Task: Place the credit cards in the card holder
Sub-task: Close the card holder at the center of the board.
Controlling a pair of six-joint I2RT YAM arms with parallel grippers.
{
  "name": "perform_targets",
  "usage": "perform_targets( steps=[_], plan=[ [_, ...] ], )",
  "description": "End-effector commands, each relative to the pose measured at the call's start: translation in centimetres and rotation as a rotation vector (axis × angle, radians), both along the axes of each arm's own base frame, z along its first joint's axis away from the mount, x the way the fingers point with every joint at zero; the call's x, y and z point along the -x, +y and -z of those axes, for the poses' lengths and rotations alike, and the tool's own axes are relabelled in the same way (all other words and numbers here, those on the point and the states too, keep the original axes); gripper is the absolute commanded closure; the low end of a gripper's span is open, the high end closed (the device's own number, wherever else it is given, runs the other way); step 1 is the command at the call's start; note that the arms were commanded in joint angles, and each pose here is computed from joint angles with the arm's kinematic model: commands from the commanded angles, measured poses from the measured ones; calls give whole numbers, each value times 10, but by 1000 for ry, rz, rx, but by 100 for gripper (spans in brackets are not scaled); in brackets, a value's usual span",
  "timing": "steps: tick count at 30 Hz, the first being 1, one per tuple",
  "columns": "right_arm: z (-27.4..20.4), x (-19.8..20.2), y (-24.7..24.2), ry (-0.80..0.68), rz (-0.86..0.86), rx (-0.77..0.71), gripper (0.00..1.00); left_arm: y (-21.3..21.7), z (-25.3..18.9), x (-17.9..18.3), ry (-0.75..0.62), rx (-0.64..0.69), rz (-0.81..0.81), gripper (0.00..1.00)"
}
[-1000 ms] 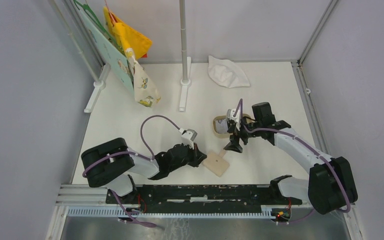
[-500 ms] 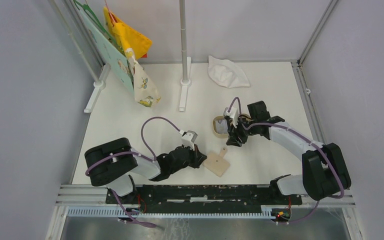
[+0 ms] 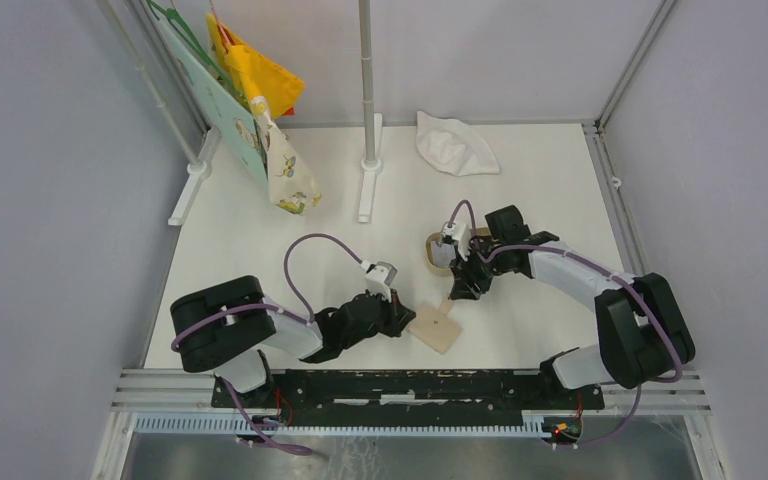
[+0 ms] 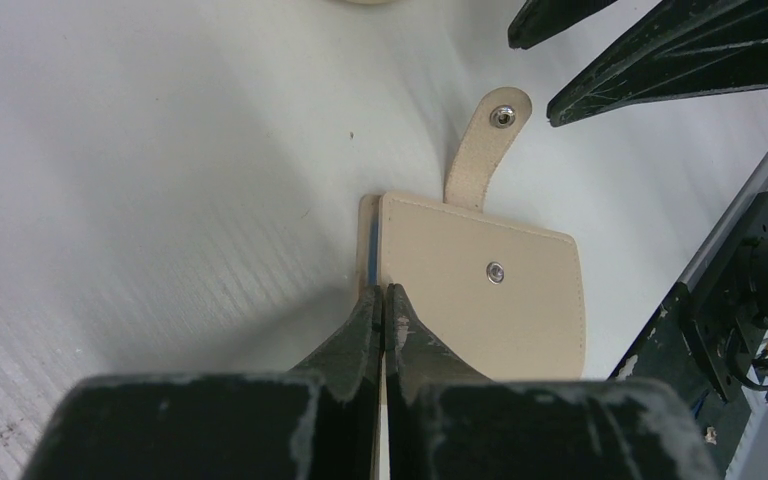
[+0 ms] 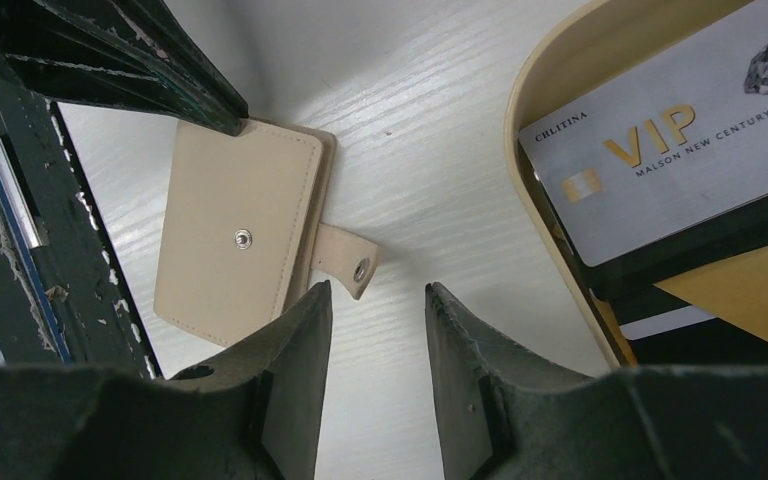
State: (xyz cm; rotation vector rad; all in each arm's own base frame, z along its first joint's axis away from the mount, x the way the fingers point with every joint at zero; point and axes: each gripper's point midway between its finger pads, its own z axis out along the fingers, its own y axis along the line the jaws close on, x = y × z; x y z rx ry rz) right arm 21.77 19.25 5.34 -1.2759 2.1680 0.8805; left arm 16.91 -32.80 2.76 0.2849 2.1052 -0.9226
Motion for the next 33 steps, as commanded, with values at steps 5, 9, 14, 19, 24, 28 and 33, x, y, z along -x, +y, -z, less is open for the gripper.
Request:
perform_targets(
  steps=[5,9,14,19,24,28,33],
  plan=[
    [-6,-8,11,23,16,-17,63,-12,-13,-7,-29,34,-26,98],
    [-7,-9,12,24,14,-18,74,-11,-13,-7,-31,28,-27,98],
    [-10,-7,13,23,6,-32,86,-11,-13,-7,-35,26,-29,98],
    [-8,-5,14,43,2,-30,83,-11,-15,-6,-39,25,-30,98],
    [-6,-4,14,56,0,-23,79,-11,-15,-6,-41,23,-31,98],
    [-4,-3,13,59,-2,-14,81,-12,-15,-6,-42,20,-29,98],
    [-3,-2,14,67,-8,-8,83,-11,-16,-6,-47,19,-33,98]
  ],
)
